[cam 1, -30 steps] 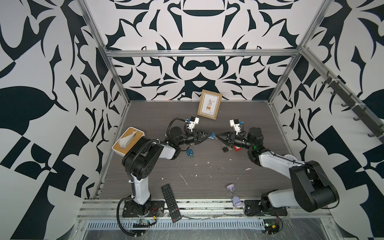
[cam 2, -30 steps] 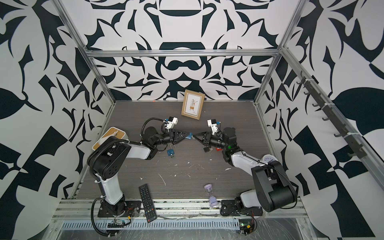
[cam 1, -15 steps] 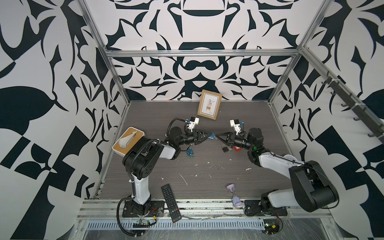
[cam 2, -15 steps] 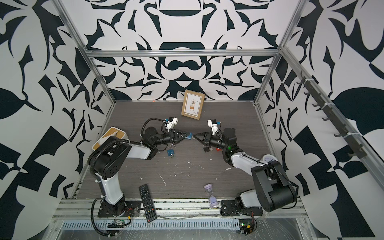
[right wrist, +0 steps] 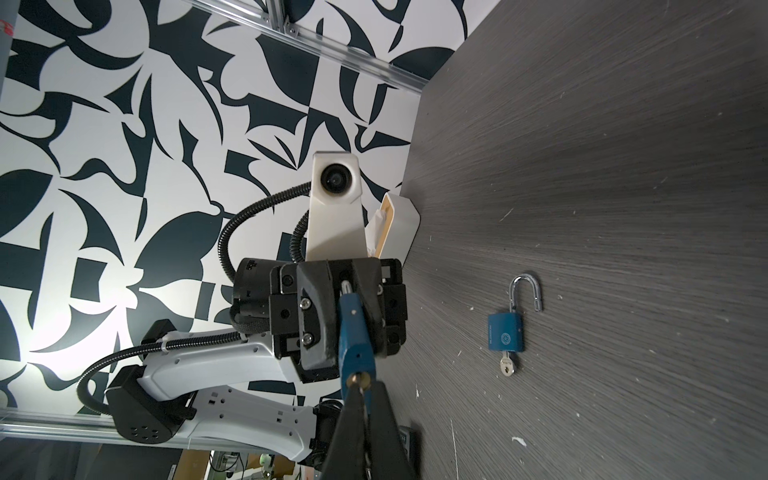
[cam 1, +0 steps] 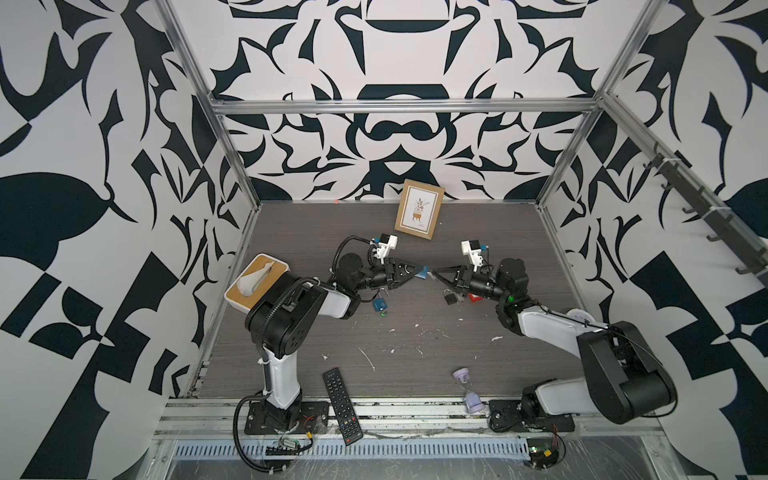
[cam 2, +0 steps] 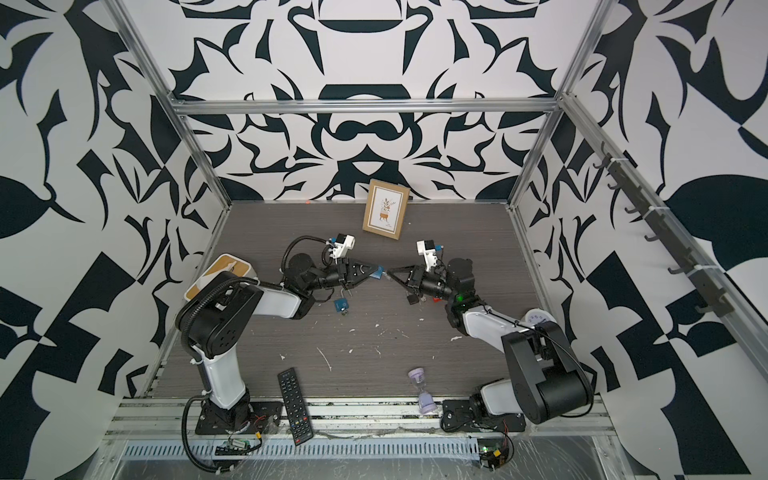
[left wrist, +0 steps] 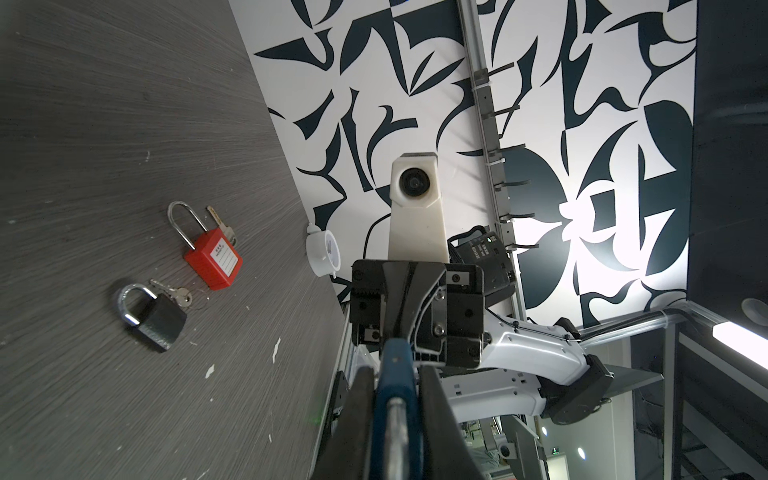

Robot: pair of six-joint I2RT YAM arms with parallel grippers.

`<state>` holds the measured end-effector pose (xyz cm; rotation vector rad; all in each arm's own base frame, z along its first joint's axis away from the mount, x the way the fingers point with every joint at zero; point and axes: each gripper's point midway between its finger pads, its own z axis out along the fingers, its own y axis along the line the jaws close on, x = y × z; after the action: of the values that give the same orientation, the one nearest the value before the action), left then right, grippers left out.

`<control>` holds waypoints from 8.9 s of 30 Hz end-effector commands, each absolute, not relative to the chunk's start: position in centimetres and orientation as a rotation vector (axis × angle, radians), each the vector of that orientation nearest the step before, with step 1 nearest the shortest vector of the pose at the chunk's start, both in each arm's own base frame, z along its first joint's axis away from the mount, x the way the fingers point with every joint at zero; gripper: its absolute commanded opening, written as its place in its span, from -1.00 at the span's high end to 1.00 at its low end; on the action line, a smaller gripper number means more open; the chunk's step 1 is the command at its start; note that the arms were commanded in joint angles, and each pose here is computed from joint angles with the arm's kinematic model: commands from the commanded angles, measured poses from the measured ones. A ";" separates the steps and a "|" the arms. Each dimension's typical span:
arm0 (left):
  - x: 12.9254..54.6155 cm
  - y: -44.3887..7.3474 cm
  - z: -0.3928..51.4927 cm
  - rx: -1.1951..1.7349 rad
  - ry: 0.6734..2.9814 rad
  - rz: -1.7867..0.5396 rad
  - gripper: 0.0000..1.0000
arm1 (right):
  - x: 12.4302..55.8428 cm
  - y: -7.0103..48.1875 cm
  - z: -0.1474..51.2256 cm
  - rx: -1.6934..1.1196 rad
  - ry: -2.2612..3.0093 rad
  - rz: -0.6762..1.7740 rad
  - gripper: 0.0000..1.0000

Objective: Lock with the key

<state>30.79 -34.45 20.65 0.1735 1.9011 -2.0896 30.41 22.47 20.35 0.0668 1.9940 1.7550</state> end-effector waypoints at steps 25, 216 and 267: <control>30.7 -32.5 18.4 0.258 1.913 -2.052 1.00 | 32.1 18.2 13.1 0.513 2.184 1.048 1.00; 40.3 -21.9 15.5 -0.083 2.193 -1.026 -0.99 | 30.0 24.2 11.2 0.032 2.298 0.871 -0.99; 28.8 -17.0 17.5 0.031 2.263 -0.893 -0.98 | 29.2 34.2 8.3 -0.447 2.480 0.388 -0.48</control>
<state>28.91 -17.68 17.79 0.0321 2.2593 -0.9264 28.34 33.35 7.24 -0.4334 2.5095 0.4073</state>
